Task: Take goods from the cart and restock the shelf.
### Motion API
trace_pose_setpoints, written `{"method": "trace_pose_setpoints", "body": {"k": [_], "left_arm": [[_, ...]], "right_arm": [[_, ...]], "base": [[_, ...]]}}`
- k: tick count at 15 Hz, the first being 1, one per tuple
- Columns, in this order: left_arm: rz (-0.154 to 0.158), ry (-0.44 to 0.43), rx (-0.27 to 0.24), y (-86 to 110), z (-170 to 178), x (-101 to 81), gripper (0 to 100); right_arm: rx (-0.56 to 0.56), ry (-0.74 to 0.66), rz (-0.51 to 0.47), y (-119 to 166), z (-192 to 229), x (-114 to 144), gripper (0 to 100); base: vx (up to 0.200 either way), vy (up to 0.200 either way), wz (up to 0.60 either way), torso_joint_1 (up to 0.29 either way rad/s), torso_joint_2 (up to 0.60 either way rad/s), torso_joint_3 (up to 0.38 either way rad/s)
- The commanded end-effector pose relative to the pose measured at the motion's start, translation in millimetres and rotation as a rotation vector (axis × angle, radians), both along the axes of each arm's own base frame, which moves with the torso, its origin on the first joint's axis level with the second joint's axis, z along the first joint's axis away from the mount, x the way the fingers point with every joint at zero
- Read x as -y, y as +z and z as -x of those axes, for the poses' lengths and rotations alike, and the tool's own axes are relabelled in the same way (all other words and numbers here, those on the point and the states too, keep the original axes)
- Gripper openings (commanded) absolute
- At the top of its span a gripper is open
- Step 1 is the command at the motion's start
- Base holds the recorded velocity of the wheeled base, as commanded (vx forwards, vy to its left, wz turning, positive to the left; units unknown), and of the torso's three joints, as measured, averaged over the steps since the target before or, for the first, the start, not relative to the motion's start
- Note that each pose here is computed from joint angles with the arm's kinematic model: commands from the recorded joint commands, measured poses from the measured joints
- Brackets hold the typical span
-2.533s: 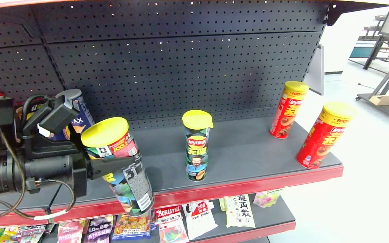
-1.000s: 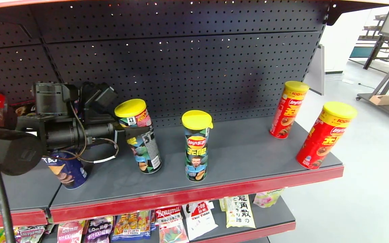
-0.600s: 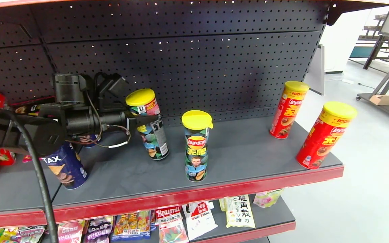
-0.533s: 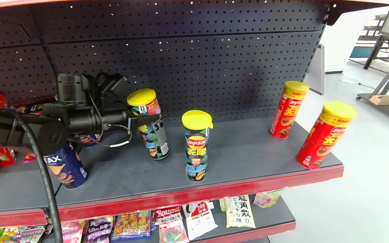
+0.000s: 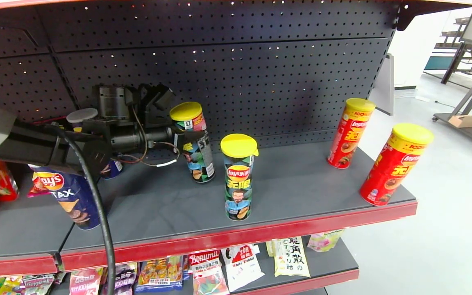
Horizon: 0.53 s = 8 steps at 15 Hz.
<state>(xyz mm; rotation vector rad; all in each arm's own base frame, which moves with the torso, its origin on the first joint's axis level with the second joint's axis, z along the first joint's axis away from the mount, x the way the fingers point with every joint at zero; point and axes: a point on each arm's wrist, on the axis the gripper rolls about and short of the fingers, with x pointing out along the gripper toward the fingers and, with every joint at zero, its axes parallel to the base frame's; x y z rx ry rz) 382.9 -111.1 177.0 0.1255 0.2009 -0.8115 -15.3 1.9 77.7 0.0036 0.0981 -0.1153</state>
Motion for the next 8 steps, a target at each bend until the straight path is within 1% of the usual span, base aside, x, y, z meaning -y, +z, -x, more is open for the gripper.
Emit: {"method": "trace_pose_setpoints", "body": {"k": [1,2,3,4,6,7,8], "left_arm": [[-0.004,-0.007,-0.011,-6.4,-3,9.4,0],[-0.003,0.003,-0.005,-5.2,-5,12.8,0],[0.011,0.025,-0.012,-5.1,-9,19.3,0],[0.040,0.070,-0.019,-1.3,-14,25.9,0],[0.066,0.122,-0.022,1.6,-20,33.2,0],[0.075,0.134,-0.027,1.3,-21,39.4,0],[0.071,0.137,-0.032,-2.4,-22,42.5,0]], "right_arm": [[-0.002,0.001,0.000,0,0,0,100],[-0.002,0.001,0.000,0,0,0,100],[-0.002,0.001,0.000,0,0,0,100],[-0.002,0.001,0.000,0,0,0,100],[-0.002,0.001,0.000,0,0,0,100],[-0.002,0.001,0.000,0,0,0,100],[-0.002,0.001,0.000,0,0,0,100]], "base": [[0.000,0.000,0.00,0.000,0.00,0.000],[0.000,0.000,0.00,0.000,0.00,0.000],[0.000,0.000,0.00,0.000,0.00,0.000],[0.000,0.000,0.00,0.000,0.00,0.000],[0.000,0.000,0.00,0.000,0.00,0.000],[0.000,0.000,0.00,0.000,0.00,0.000],[0.000,0.000,0.00,0.000,0.00,0.000]]}}
